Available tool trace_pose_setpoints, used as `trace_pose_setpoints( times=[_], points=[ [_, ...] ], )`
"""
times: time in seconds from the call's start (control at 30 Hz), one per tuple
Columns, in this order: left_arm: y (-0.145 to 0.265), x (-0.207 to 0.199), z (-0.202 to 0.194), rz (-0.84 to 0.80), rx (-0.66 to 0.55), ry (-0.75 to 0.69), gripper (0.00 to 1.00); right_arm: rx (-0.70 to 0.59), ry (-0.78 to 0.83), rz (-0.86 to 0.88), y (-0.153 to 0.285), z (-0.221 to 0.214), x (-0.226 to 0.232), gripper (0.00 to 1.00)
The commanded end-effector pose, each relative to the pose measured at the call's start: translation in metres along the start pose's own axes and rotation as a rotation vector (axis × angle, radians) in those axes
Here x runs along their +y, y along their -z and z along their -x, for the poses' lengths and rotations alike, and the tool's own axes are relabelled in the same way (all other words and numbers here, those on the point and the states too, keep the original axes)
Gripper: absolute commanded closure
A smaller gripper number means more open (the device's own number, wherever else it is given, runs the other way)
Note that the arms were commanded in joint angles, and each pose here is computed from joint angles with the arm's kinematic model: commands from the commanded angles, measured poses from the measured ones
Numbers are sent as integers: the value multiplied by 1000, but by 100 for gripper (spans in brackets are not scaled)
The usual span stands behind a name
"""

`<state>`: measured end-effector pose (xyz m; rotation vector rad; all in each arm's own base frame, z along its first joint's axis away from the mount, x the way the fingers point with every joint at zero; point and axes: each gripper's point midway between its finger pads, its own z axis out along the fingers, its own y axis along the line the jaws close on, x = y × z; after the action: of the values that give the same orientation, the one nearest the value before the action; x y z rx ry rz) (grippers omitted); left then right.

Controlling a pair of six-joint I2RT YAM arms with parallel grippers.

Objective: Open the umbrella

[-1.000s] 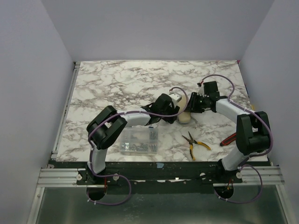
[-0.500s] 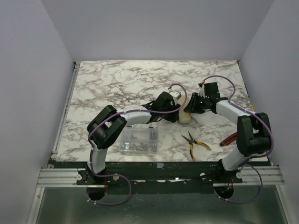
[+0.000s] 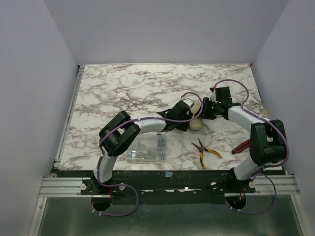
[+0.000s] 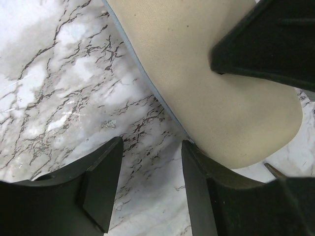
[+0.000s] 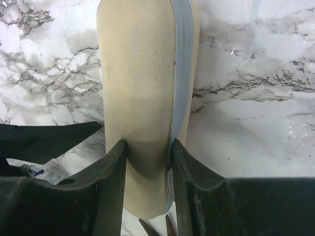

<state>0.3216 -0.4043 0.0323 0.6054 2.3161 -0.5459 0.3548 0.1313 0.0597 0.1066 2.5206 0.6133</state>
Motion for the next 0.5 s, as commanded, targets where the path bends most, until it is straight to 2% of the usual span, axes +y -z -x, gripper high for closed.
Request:
trace_pose_setpoints(
  times=[0.0,0.17,0.3,0.37,0.47],
  points=[
    [-3,24,-31,67,59,26,47,45,-4,-33,3,-19,-8,99],
    [22,15,-14,-128,-69,13,48,66,18,22,1,-25,-2,99],
    [52,-12,-5,-363,-218,-185,51,81,58,71,-2,-29,3,99],
    [59,-26,-5,-454,-246,-278,52,85,62,70,-3,-32,1,99],
    [55,-35,-2,-493,-235,-275,52,79,53,77,-3,-32,3,99]
  ],
)
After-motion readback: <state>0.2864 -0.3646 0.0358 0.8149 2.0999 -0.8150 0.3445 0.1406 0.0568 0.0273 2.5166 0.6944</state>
